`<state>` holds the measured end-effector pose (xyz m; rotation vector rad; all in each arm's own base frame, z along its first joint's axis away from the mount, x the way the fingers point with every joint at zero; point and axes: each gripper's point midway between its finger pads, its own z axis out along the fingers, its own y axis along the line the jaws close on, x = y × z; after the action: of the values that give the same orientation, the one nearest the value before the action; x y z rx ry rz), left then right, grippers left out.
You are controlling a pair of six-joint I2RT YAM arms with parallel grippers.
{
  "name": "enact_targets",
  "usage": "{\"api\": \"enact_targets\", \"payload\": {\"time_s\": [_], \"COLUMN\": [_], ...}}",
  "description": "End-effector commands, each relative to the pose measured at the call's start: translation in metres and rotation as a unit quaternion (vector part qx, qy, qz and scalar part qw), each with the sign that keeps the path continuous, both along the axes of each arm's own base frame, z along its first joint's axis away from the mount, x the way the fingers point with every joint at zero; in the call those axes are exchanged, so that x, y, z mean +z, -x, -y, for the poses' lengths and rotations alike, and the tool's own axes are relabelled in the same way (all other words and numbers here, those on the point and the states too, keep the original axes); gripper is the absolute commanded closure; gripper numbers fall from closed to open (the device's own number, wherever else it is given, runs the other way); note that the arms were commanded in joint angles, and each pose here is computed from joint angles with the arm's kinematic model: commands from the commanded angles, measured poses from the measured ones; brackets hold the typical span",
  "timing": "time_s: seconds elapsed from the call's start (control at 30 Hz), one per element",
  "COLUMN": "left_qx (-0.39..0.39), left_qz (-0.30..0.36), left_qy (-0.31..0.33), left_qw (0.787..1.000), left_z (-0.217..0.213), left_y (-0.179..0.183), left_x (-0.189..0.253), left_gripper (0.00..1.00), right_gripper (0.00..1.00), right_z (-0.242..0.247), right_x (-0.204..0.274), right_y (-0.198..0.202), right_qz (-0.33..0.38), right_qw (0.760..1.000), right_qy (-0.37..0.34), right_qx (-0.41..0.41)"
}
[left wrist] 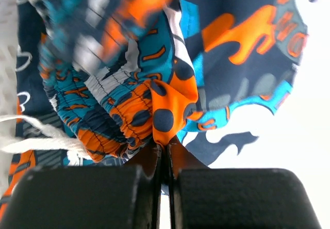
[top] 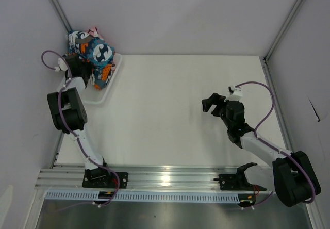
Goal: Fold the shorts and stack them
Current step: Grab the shorts from the pile, then move the shorts to the center of the board
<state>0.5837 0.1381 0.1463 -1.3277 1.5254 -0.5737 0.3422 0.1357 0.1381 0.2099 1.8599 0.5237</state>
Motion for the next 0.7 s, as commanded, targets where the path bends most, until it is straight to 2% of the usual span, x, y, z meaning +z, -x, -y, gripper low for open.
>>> {"api": "enact_targets", "payload": {"time_s": [0.0, 0.03, 0.23, 0.43, 0.5, 0.67], "left_qx": [-0.004, 0.002, 0.035, 0.007, -0.005, -0.024], "left_qz": [0.065, 0.051, 0.057, 0.147, 0.167, 0.262], "left_qy": [-0.035, -0.025, -0.067, -0.123, -0.139, -0.208], "left_qw": [0.997, 0.998, 0.996, 0.981, 0.976, 0.942], "left_z": [0.014, 0.016, 0.017, 0.036, 0.049, 0.084], "left_y": [0.013, 0.019, 0.047, 0.063, 0.068, 0.105], "left_x": [0.104, 0.104, 0.17, 0.271, 0.291, 0.375], "left_gripper": [1.0, 1.0, 1.0, 1.0, 1.0, 1.0], "right_gripper": [0.0, 0.01, 0.01, 0.01, 0.01, 0.01], "right_z": [-0.007, -0.007, -0.006, -0.008, -0.008, -0.01], "right_x": [0.03, 0.029, 0.029, 0.029, 0.029, 0.029], "right_y": [-0.012, -0.012, -0.012, -0.012, -0.012, -0.012], "right_qz": [0.041, 0.041, 0.039, 0.038, 0.038, 0.038], "right_qw": [0.999, 0.999, 0.999, 0.999, 0.999, 0.999], "right_qy": [-0.01, -0.01, -0.01, -0.01, -0.01, -0.011], "right_qx": [0.007, 0.006, 0.005, 0.009, 0.009, 0.012]}}
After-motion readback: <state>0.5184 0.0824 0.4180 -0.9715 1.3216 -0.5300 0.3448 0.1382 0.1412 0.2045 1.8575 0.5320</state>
